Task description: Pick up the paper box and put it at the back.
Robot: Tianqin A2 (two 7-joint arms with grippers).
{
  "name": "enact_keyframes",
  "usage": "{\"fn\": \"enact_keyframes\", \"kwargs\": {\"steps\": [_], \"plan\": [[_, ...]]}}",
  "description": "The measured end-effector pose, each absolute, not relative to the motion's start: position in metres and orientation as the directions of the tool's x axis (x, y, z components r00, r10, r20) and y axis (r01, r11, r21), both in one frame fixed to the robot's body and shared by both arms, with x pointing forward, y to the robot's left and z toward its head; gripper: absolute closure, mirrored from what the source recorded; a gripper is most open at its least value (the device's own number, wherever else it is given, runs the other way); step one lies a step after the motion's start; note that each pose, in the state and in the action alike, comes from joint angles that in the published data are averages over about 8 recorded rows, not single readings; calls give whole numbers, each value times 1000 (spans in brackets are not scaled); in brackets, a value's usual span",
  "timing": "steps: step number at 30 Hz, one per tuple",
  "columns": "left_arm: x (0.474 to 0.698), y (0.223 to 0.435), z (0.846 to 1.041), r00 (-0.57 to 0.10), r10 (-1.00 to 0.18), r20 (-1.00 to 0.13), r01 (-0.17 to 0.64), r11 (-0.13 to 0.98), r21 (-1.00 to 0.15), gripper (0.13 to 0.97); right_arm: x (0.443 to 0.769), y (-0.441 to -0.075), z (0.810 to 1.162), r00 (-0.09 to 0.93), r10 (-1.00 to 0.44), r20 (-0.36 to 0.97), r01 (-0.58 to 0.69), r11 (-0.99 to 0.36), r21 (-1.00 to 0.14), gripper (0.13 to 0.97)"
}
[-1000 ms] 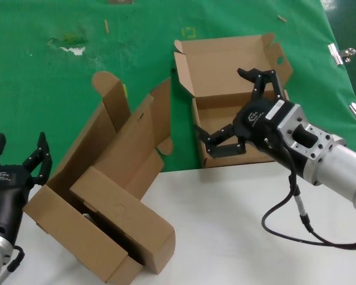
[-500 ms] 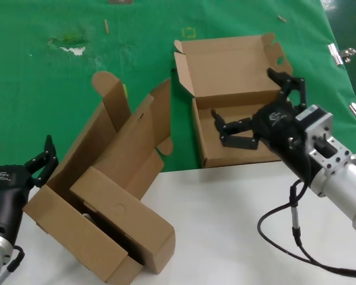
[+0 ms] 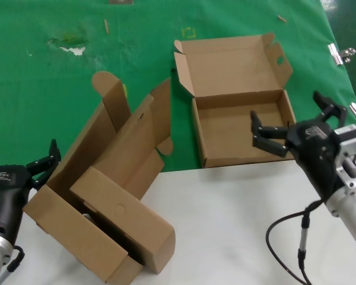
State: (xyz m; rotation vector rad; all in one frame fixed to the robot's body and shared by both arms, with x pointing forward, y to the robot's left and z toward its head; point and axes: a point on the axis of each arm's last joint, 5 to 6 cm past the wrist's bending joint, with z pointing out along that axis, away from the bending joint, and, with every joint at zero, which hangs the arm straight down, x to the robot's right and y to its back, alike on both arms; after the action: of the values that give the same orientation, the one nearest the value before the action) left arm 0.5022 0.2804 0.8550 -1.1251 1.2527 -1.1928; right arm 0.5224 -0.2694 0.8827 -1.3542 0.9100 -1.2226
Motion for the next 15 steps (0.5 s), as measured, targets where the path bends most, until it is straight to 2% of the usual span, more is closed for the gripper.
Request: {"fn": "enact_keyframes", "kwargs": {"steps": [7,15], "plan": [[502,280,855,-35,-997,-71,22,70,-997,181,514,-276,866,95,-989,109,56,-104,-993,130],[502,280,855,-35,-997,-71,22,70,-997,139,512,-277,863,82,-992,100,48,-96,-994,130]]}}
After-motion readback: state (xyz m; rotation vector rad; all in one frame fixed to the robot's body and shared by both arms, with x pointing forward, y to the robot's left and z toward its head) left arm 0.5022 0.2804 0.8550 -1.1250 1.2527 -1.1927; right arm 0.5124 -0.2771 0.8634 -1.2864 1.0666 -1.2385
